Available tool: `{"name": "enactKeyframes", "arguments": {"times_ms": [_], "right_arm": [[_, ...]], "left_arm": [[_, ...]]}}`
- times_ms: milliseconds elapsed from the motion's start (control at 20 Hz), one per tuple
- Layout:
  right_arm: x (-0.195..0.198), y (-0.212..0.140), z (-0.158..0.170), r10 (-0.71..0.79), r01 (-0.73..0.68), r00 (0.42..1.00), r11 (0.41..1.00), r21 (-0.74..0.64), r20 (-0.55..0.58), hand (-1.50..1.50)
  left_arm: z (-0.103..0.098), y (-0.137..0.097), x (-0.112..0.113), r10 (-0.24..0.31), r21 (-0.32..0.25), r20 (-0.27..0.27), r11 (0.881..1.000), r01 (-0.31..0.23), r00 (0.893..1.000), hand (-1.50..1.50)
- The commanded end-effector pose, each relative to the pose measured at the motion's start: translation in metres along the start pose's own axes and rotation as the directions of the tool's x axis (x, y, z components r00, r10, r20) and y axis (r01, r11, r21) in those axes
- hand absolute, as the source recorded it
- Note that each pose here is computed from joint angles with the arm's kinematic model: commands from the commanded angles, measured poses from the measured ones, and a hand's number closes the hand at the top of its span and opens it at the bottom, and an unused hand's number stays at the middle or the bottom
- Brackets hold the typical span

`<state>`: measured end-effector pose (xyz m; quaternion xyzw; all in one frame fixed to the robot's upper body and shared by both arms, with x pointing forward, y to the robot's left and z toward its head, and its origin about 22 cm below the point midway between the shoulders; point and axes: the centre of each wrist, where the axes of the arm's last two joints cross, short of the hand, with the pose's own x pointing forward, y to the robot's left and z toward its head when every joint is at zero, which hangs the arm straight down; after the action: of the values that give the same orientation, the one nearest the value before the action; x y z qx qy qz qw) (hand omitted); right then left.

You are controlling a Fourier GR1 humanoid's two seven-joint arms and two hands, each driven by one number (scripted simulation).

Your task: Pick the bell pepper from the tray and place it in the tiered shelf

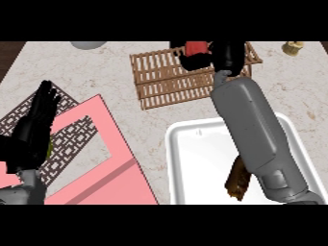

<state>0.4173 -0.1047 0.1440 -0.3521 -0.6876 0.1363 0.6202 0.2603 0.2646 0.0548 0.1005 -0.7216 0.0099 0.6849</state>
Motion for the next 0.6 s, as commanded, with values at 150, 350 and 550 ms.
{"name": "enactKeyframes", "arguments": {"times_ms": [150,350,550], "right_arm": [[-0.025,0.021,-0.016,-0.028,0.029,1.0,0.997,0.074,-0.01,-1.5],[0.003,0.013,-0.021,-0.114,0.111,0.993,0.99,0.082,0.037,-1.5],[0.015,-0.011,-0.023,-0.232,0.23,0.967,0.973,0.036,0.105,-1.5]], "left_arm": [[0.004,0.01,-0.002,-0.004,-0.005,-0.002,1.0,0.004,1.0,0.0],[-0.002,-0.021,-0.02,-0.011,-0.006,0.006,1.0,0.011,1.0,0.0],[-0.005,0.006,-0.013,-0.01,0.039,0.0,0.999,0.01,1.0,0.0]]}}
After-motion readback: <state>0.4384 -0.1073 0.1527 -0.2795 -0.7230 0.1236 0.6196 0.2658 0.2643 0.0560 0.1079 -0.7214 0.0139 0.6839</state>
